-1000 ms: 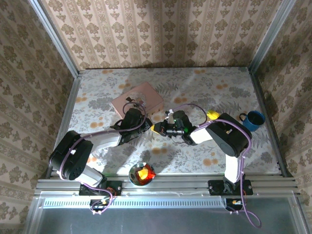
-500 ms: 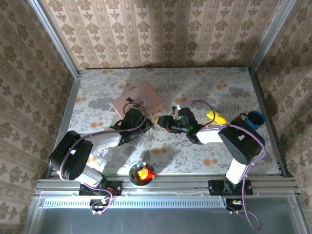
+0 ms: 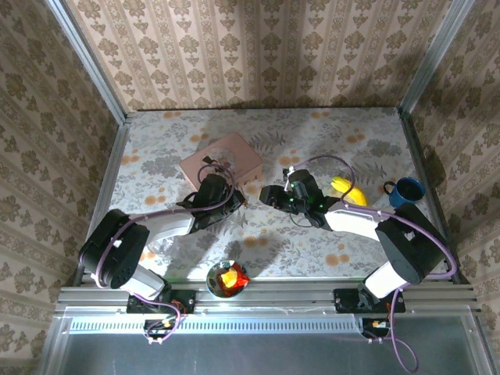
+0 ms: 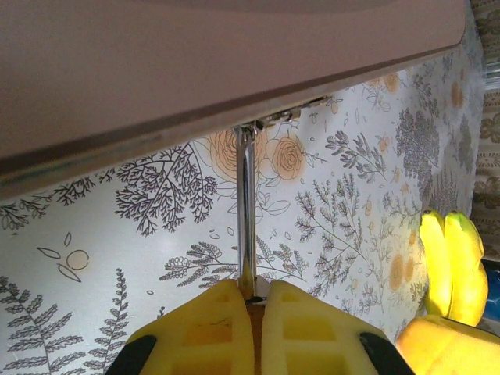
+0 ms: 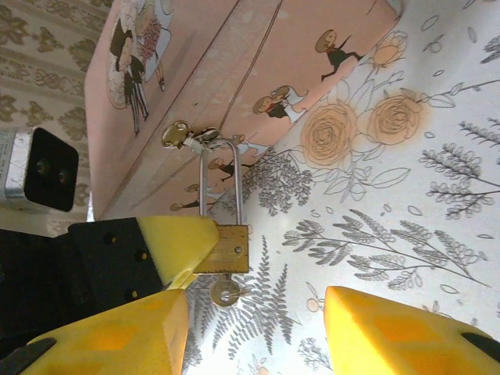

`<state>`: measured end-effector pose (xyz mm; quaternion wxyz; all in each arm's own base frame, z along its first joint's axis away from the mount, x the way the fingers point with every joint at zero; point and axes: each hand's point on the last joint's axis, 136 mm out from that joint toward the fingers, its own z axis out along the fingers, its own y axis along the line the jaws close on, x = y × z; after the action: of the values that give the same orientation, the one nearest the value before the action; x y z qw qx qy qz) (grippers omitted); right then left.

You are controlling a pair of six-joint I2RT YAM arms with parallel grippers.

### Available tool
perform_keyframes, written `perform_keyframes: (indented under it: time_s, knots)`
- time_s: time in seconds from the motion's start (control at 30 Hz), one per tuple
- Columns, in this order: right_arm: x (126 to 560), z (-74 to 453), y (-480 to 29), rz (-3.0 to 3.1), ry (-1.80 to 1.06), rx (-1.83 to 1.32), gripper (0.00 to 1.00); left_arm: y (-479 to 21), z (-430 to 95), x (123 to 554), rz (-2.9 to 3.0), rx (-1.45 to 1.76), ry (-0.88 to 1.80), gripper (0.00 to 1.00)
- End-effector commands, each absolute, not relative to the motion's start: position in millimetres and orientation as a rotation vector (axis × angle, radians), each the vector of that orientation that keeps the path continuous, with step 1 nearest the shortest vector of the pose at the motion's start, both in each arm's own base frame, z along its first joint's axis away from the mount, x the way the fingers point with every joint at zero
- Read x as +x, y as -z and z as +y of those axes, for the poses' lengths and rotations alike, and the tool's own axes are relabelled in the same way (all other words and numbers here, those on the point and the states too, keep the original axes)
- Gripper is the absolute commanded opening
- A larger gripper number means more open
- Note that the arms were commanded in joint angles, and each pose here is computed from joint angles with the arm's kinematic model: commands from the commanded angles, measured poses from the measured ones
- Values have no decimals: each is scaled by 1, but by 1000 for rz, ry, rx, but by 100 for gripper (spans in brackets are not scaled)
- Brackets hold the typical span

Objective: Unlock the padlock with the key

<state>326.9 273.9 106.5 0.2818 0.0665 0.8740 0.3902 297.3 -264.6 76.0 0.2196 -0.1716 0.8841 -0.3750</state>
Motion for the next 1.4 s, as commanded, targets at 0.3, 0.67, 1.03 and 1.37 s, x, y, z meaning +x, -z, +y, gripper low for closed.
perform_keyframes:
  time_s: [0.3,0.67,1.03,1.37]
  knots:
    - [329,269,-101,2393,-931,106,50,-32,-276,267,2624,-433,1062,20]
    - [339,280,-82,2427,-870,-40,49,-41,-275,269,2600,-412,1053,40]
    - [342,285,-72,2457,-819,-137,47,-119,-239,274,2432,-286,883,95]
    - [336,286,-60,2531,-678,-230,54,-151,-147,282,2346,-320,380,100]
